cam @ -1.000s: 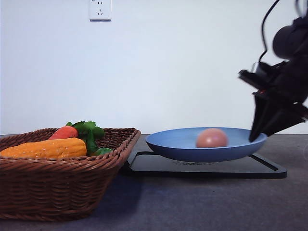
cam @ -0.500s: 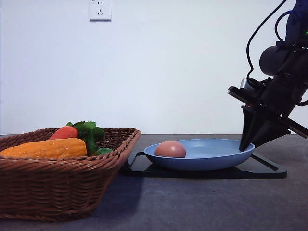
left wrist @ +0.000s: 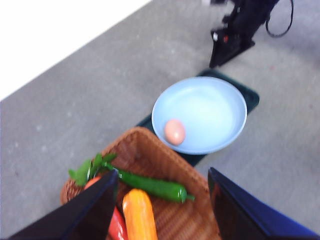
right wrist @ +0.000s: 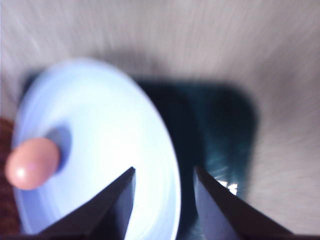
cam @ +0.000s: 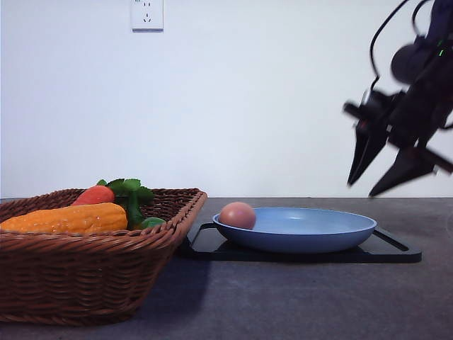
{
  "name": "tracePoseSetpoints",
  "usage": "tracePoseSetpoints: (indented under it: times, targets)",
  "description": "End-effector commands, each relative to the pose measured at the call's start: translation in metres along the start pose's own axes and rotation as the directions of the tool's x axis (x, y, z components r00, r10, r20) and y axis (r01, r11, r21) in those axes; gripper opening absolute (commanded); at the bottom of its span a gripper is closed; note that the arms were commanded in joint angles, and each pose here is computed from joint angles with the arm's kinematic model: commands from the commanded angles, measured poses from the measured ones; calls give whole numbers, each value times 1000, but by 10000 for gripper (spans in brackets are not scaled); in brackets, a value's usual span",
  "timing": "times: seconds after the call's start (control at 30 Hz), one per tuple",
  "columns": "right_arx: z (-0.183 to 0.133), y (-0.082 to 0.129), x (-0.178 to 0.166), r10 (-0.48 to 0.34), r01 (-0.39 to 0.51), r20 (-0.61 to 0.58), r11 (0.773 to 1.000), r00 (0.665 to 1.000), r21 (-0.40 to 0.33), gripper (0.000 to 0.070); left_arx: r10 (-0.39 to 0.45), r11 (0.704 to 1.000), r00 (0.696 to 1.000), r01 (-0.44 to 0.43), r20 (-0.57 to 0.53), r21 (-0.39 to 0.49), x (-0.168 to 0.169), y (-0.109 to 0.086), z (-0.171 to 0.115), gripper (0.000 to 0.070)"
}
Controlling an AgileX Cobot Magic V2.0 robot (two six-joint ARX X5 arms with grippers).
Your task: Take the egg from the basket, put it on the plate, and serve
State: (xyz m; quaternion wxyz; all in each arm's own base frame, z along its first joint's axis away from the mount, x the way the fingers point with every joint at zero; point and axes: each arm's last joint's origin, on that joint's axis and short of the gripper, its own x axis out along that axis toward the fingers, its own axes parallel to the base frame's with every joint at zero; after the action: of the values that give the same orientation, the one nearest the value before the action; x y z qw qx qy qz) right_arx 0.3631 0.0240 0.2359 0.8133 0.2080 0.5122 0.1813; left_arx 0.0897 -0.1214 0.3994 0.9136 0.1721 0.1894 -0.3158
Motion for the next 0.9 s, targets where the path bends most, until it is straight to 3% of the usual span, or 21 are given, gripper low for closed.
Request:
tracePoseSetpoints:
  times: [0.0, 0.1, 0.2, 0.23, 0.33, 0.43, 0.57, 0.7, 0.87]
  targets:
    - [7, 7, -16, 8, -7, 41, 999, 999, -31, 212, 3, 1000, 999, -3, 32, -10, -1, 0, 6, 296]
    - [3, 20, -41, 15, -9, 78, 997, 997, -79, 106, 15, 1000, 998, -14, 55, -20, 3, 1, 10, 180]
    - [-6, 33, -62, 13, -2, 83, 990, 997, -138, 4, 34, 999, 999, -34, 42, 1, 13, 1, 12, 20]
    - [-10, 38, -67, 8, 4, 79, 987, 997, -160, 1, 44, 999, 999, -44, 30, 11, 18, 1, 13, 6]
    - [-26, 59, -78, -43, 58, 71, 972, 997, -226, 0, 101, 995, 994, -101, -28, 24, 36, 6, 12, 0]
    - [-46, 78, -84, -143, 161, 84, 947, 986, -279, 0, 175, 985, 977, -174, -120, 23, 54, 17, 7, 0]
    - [-75, 96, -88, -248, 278, 129, 895, 960, -350, 0, 258, 964, 926, -268, -275, 1, 77, 39, -7, 0]
    - [-107, 102, -84, -273, 332, 195, 849, 942, -412, 0, 319, 928, 882, -365, -346, -75, 88, 62, -30, 0]
    - [-144, 90, -74, -245, 386, 345, 816, 906, -432, 0, 308, 897, 900, -382, -308, -221, 87, 70, -67, 0]
